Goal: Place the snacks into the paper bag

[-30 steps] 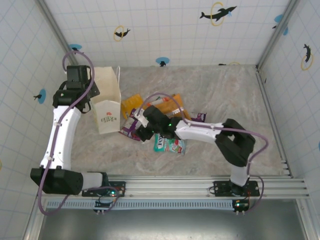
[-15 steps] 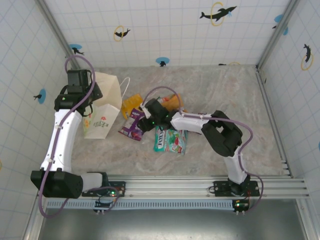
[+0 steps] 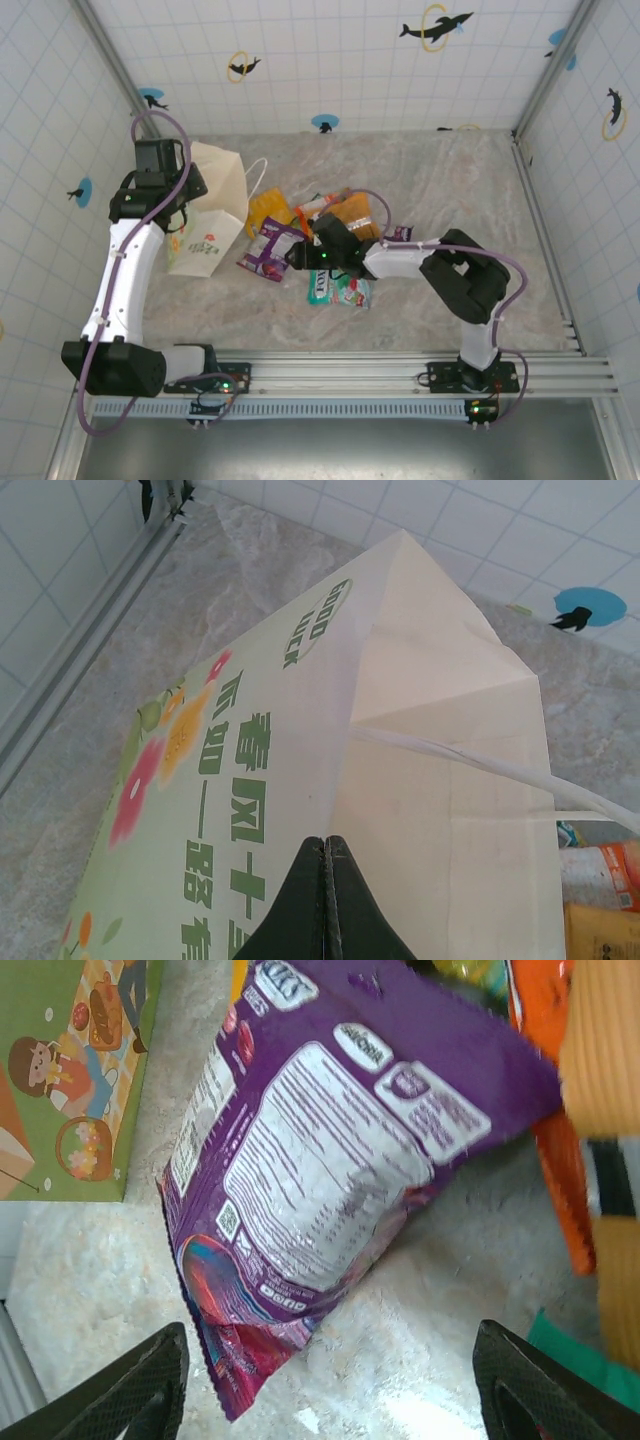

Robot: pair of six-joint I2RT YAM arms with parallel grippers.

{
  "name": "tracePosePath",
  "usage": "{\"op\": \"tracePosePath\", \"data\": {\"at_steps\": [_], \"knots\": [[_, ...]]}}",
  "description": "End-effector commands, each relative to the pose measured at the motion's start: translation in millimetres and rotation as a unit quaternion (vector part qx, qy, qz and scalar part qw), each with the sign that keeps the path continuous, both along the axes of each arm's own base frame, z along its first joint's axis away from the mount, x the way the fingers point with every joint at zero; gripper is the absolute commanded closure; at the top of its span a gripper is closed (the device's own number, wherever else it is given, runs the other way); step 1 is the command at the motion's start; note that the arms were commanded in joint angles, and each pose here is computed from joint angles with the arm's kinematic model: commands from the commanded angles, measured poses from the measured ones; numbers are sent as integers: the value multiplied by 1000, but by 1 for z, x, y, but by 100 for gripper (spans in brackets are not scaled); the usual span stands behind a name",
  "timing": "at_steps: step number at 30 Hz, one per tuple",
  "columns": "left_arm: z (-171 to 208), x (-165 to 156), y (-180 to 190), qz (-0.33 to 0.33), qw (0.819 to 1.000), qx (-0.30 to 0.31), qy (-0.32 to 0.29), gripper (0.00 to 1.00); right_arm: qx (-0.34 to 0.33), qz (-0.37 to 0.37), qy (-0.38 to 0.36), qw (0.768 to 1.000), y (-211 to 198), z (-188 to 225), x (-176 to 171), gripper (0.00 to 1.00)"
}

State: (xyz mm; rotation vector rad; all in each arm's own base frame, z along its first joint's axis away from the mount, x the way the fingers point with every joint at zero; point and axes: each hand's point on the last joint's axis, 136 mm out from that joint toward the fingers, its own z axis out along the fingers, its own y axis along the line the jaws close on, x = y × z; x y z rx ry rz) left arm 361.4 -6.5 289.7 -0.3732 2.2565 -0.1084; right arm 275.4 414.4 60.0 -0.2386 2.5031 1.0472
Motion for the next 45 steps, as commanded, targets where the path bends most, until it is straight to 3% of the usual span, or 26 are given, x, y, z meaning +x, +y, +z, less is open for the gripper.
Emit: {"op": "tracePosePath", "data": {"at_steps": [1, 7, 16, 20, 25, 31, 45], "knots": [[13, -1, -3, -7, 1000, -15, -24, 100, 68, -59, 26, 996, 10, 5, 12, 25], [18, -1, -6, -12, 999, -21, -32, 100, 119, -73, 41, 989, 27, 1, 23, 26], [20, -4, -8, -15, 999, -27, -36, 100, 115, -104, 52, 986, 46, -25, 47, 29], [20, -5, -11, -20, 998, -35, -37, 100, 121, -122, 48, 984, 52, -34, 60, 37], [20, -6, -14, -28, 998, -42, -35, 100, 135, -126, 29, 982, 52, -26, 67, 60], [31, -9, -23, -46, 996, -60, -42, 100, 135, -133, -8, 982, 30, -10, 64, 89], [39, -6, -70, -134, 972, -178, -72, 100, 38, -191, -49, 980, -69, -22, 89, 93]]}}
